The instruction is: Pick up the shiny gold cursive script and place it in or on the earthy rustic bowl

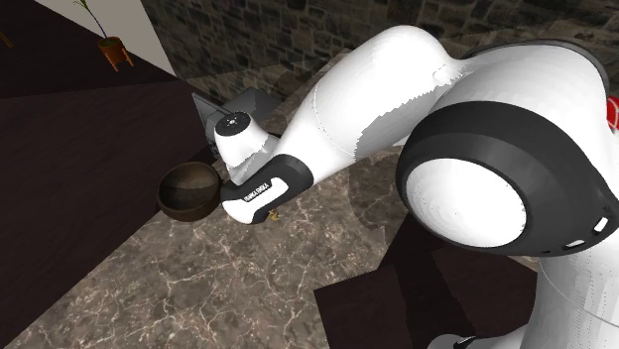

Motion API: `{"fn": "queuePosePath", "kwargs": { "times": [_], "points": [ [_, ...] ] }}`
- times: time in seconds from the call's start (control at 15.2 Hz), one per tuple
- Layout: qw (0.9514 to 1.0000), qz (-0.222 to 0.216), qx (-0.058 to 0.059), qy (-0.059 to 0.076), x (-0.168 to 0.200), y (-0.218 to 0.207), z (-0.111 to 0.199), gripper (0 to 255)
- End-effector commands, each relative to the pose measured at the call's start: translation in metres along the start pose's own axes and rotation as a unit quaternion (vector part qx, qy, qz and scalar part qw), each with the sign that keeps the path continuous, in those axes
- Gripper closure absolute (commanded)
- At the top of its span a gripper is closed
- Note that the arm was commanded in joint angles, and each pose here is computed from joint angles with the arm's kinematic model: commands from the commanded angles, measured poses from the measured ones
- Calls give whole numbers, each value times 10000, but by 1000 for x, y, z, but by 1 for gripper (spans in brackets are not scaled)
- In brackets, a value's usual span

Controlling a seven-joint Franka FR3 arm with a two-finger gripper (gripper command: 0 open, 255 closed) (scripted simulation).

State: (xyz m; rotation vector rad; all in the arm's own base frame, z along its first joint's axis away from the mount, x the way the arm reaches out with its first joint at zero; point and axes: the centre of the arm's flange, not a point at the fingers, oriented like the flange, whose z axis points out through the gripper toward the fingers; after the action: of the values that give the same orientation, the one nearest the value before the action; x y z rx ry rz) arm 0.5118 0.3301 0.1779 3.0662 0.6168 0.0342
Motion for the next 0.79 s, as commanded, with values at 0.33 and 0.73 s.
{"fn": "queuePosePath", "kwargs": {
  "times": [0.33,0.73],
  "points": [
    [10000,0,0,0,0,0,0,255],
    [10000,0,0,0,0,0,0,255]
  ]
}}
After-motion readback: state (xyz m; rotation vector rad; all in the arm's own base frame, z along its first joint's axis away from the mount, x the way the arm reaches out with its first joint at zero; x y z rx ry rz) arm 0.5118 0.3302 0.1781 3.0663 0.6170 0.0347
